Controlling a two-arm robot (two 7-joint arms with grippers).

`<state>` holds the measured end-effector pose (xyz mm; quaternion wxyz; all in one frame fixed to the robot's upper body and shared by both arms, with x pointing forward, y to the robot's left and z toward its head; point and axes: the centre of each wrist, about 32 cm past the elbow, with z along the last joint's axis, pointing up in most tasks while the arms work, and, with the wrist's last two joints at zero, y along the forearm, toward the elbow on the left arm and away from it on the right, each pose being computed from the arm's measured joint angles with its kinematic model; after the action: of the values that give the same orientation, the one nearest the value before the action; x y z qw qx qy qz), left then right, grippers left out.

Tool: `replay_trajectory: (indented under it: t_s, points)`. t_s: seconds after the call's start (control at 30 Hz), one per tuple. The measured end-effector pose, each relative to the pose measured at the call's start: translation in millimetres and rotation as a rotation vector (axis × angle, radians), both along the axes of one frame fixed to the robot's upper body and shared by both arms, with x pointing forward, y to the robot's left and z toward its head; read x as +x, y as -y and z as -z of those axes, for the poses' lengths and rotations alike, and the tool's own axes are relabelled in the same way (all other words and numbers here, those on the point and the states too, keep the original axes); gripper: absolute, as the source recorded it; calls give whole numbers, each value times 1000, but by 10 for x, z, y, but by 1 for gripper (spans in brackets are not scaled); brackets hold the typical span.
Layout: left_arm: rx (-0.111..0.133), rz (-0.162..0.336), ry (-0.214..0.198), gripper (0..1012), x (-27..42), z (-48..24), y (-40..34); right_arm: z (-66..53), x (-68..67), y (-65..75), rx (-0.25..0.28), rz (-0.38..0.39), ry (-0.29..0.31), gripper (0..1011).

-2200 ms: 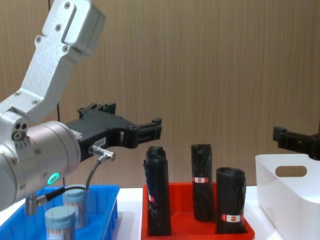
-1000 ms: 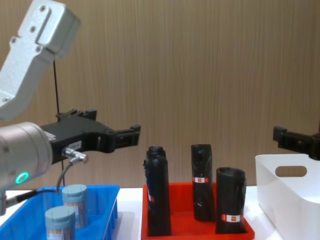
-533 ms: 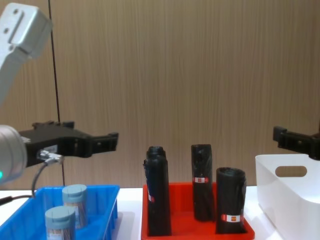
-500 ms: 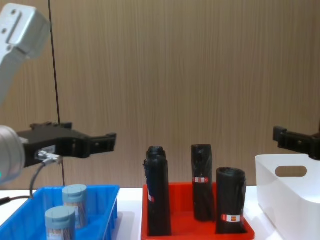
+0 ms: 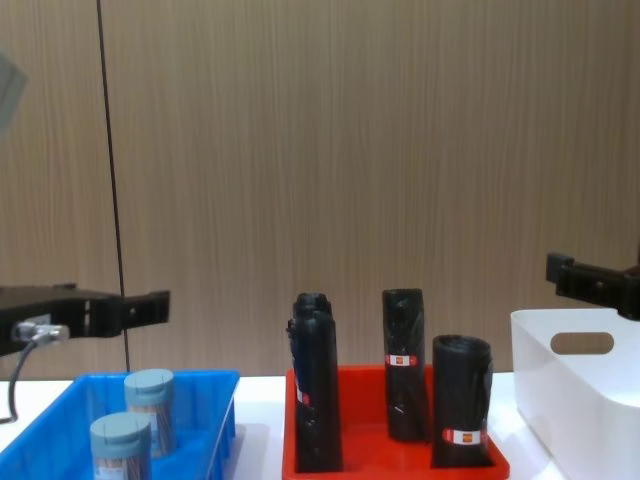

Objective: Pick the cotton swabs from the blue box and place them into the white box.

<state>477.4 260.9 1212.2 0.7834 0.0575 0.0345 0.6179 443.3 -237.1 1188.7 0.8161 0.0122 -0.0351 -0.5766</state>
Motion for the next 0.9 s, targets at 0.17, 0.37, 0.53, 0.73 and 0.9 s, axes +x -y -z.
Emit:
replay_trajectory:
  t_s: [0.17,0.37,0.53,0.73,0.9]
  points:
    - [-38,-43,-34,1004,-8,58,-50,0,0,0,0,0,0,1002]
    - [-71,-73,-67,1004,6,128,-90,0,0,0,0,0,0,1001]
    - [-95,-97,-104,1004,50,196,-123,0,0,0,0,0,0,1002]
    - [-107,-114,-146,1004,143,254,-166,0,0,0,0,0,0,1002]
    - [-110,-113,-174,1004,224,279,-194,0,0,0,0,0,0,1002]
